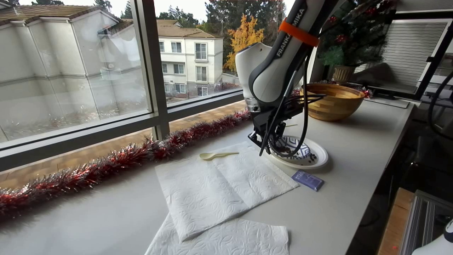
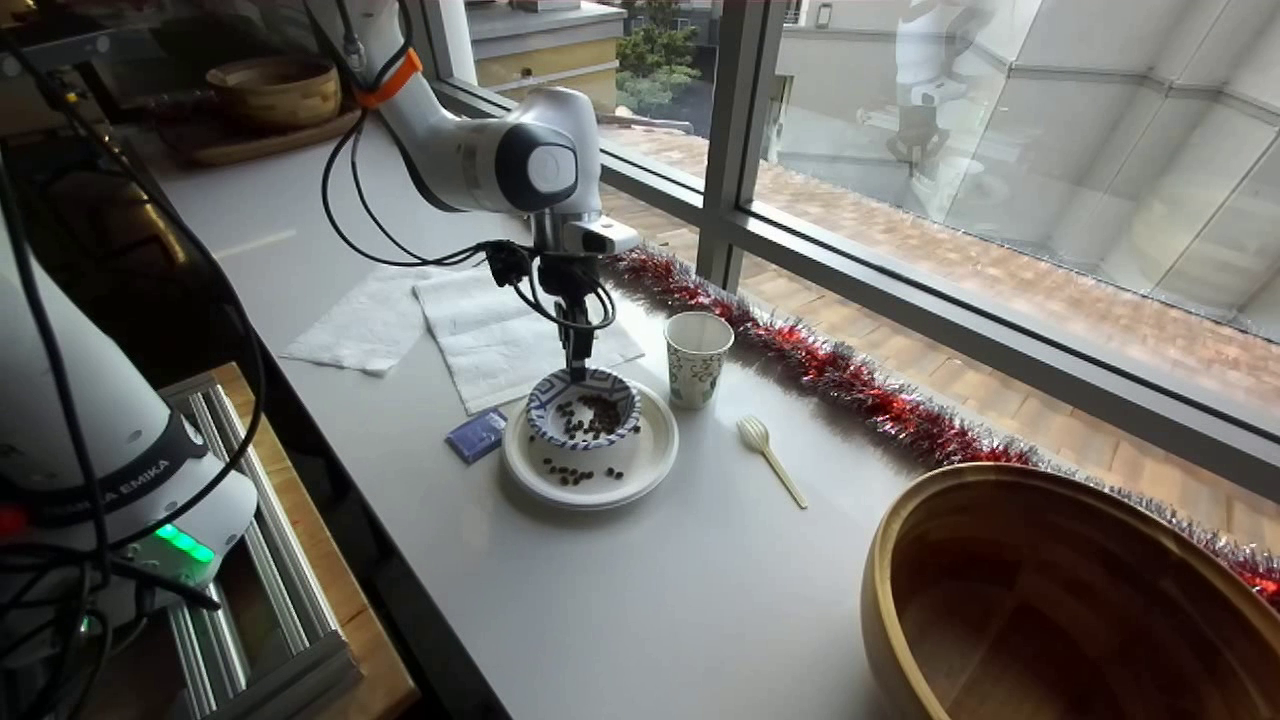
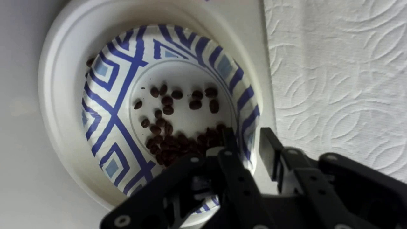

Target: Pour the contents in the smaller bowl on to the plate

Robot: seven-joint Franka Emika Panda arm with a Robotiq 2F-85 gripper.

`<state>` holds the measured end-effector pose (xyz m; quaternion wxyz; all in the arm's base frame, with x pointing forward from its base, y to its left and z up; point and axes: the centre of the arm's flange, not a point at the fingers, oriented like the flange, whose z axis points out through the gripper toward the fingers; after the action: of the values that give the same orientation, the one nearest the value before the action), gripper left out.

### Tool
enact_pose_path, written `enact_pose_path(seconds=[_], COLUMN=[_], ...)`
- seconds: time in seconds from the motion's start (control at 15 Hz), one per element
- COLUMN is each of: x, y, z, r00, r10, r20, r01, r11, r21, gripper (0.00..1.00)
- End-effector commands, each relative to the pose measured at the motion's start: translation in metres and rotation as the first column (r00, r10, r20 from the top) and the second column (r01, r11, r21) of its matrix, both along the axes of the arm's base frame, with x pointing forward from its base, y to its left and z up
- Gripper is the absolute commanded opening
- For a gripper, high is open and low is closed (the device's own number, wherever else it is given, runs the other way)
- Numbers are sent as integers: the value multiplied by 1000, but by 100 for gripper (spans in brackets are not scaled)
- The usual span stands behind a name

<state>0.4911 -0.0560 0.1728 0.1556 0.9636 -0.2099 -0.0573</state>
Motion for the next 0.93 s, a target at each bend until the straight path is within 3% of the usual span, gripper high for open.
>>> enact_pose_path(seconds=[0.0,0.27,0.47,0.73,0.87], x=[-7,-12,-18,-29,-34], y=[-3,-10,-20,-33,-39], z=[14,16,17,22,23], r00=[1000,999,999,997,995], r10=[-17,-32,-52,-81,-95], r20=[12,9,9,13,13], r01=[16,32,51,81,94], r11=[1000,999,998,996,995], r21=[12,13,23,24,26], gripper=[56,81,85,75,75])
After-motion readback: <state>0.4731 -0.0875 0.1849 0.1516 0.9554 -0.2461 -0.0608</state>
